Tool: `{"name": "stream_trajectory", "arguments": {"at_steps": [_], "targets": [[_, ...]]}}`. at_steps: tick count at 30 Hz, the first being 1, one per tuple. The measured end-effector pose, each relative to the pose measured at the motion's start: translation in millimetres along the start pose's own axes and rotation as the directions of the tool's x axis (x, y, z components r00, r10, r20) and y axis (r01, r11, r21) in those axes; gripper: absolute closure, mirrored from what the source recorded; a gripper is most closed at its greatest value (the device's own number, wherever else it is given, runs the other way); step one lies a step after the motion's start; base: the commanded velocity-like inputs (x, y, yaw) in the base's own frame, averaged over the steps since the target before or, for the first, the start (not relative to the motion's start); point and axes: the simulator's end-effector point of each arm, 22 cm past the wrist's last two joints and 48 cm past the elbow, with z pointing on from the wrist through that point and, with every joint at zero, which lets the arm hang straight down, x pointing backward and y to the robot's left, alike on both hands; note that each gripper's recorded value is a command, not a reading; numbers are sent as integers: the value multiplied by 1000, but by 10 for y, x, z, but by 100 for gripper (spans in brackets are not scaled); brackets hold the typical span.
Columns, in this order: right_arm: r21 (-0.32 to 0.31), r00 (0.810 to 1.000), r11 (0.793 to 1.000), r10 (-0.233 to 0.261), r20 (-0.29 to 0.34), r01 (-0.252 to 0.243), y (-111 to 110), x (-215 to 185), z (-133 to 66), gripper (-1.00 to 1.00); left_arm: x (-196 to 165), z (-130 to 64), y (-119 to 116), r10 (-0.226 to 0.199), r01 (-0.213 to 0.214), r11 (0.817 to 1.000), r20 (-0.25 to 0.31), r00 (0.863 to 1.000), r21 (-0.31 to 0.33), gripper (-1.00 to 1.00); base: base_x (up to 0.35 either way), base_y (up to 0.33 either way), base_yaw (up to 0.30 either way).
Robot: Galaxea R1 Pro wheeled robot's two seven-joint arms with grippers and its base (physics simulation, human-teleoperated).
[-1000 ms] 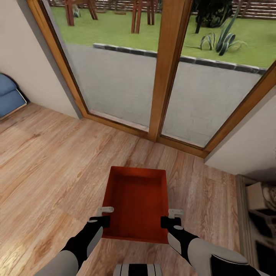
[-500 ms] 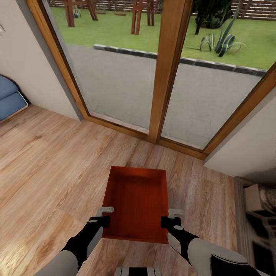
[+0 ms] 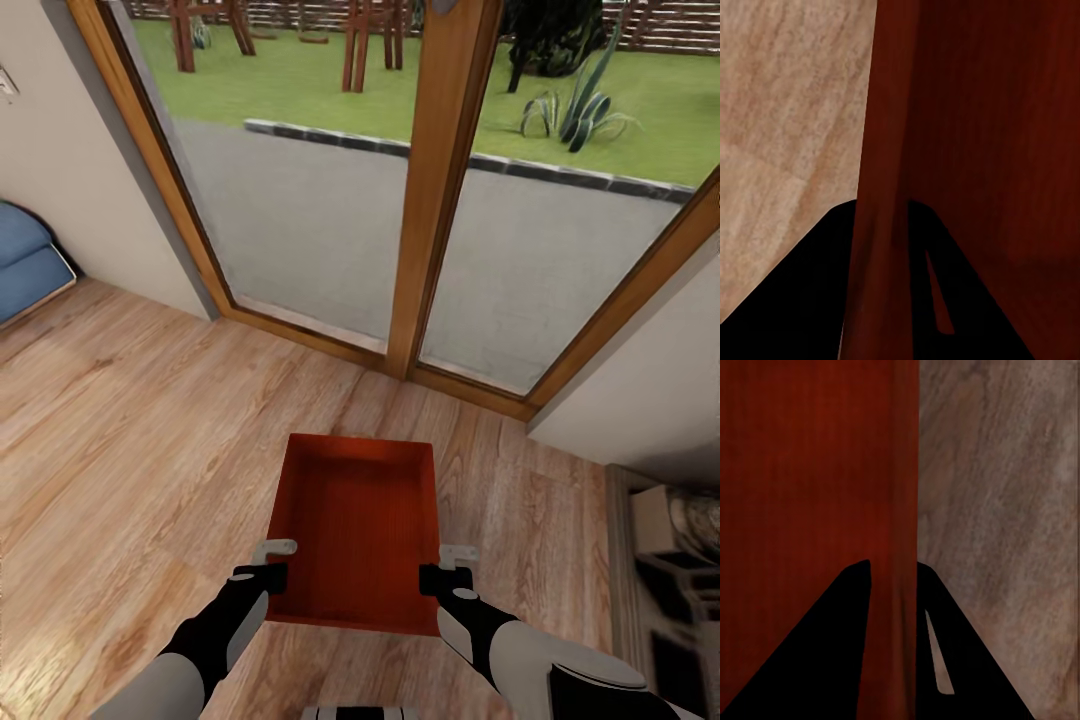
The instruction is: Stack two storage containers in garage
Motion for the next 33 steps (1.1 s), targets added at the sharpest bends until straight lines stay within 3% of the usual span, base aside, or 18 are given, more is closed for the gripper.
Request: {"name": "stream_trajectory", "arguments": {"at_steps": [33], "targets": [[0,1000,1000,-1,-1,1,-14,-311,-556,100,-239,-589,35,-1,1,1000,-1,1000,-1,100,0,0,0]]}}
